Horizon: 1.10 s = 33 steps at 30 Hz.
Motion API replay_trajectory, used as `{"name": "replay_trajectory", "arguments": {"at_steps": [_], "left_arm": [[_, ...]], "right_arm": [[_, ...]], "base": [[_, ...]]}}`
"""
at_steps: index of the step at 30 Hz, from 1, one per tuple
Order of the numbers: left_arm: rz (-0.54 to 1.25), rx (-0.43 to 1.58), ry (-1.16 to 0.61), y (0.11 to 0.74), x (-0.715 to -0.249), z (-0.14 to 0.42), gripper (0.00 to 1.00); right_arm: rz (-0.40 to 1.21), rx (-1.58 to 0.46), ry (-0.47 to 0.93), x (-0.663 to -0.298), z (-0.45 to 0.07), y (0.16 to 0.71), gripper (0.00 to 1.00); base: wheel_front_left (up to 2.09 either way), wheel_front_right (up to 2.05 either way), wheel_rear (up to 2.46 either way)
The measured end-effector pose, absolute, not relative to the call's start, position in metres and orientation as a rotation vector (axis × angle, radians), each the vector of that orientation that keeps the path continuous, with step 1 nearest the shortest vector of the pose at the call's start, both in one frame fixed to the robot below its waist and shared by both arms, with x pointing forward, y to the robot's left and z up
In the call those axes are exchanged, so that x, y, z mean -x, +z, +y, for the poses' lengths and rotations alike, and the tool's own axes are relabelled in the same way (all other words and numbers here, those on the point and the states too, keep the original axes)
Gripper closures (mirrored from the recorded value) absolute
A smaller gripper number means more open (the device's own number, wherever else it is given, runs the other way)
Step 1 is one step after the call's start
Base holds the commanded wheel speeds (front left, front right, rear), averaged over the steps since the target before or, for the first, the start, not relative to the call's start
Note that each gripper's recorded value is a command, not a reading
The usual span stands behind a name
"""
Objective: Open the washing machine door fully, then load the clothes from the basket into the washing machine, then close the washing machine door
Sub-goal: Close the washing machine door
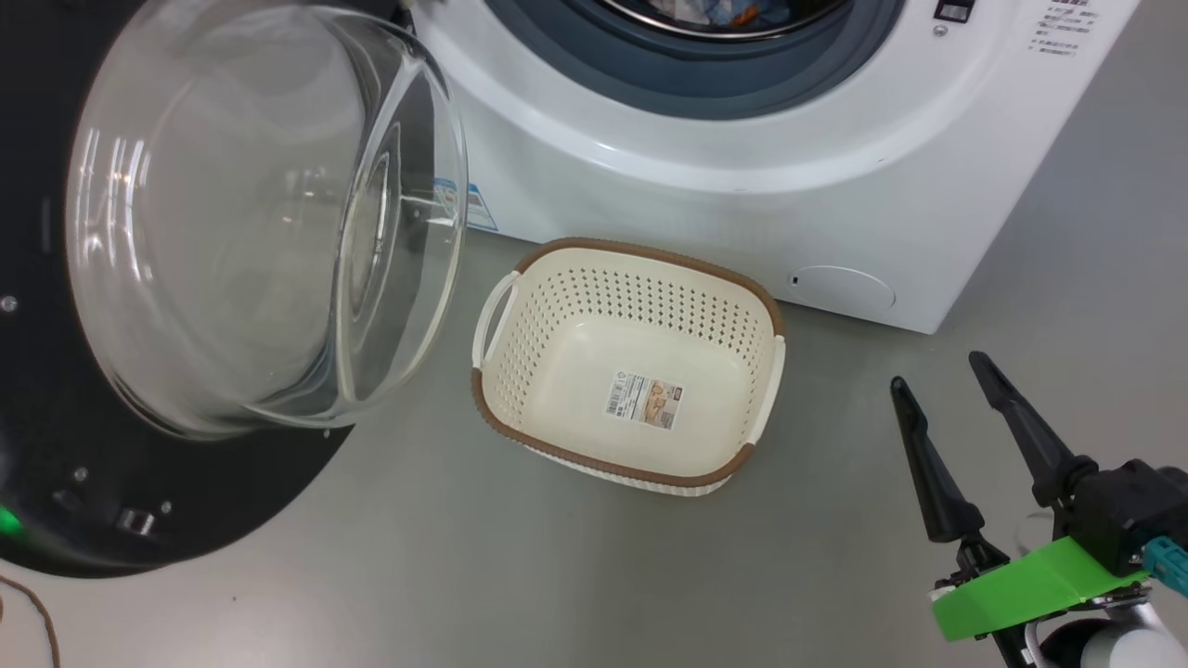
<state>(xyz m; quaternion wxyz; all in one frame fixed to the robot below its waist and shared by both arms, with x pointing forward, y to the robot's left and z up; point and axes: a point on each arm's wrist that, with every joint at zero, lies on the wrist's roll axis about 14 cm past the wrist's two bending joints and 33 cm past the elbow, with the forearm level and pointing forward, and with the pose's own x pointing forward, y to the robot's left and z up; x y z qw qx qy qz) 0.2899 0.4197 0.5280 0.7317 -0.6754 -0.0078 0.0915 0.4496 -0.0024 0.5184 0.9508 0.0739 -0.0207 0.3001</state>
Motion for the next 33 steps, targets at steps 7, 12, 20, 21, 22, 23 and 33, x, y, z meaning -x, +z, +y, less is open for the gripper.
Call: {"name": "replay_trajectory", "arguments": {"at_steps": [7, 12, 20, 21, 22, 23, 33], "left_arm": [[0.05, 1.47, 0.078, 0.534, -0.288, 0.388, 1.0], [0.097, 1.473, -0.012, 0.543, -0.289, 0.364, 1.0], [0.208, 1.499, -0.18, 0.547, -0.3, 0.305, 1.0], [0.223, 1.505, -0.201, 0.548, -0.302, 0.298, 1.0], [0.234, 1.51, -0.221, 0.549, -0.304, 0.291, 1.0], [0.247, 1.509, -0.24, 0.549, -0.305, 0.285, 1.0], [0.379, 1.52, -0.386, 0.55, -0.325, 0.23, 1.0]], "right_arm": [[-0.034, -0.162, 0.56, -0.438, -0.016, 0.514, 0.0], [-0.063, -0.166, 0.53, -0.432, -0.024, 0.522, 0.0], [-0.079, -0.16, 0.476, -0.418, -0.043, 0.529, 0.0], [-0.078, -0.158, 0.47, -0.415, -0.045, 0.529, 0.0], [-0.08, -0.158, 0.464, -0.413, -0.048, 0.53, 0.0], [-0.083, -0.156, 0.458, -0.411, -0.05, 0.531, 0.0], [-0.106, -0.142, 0.394, -0.392, -0.073, 0.54, 0.0]], "base": [[0.0, 0.0, 0.0], [0.0, 0.0, 0.0], [0.0, 0.0, 0.0], [0.0, 0.0, 0.0], [0.0, 0.0, 0.0], [0.0, 0.0, 0.0], [0.0, 0.0, 0.0]]}}
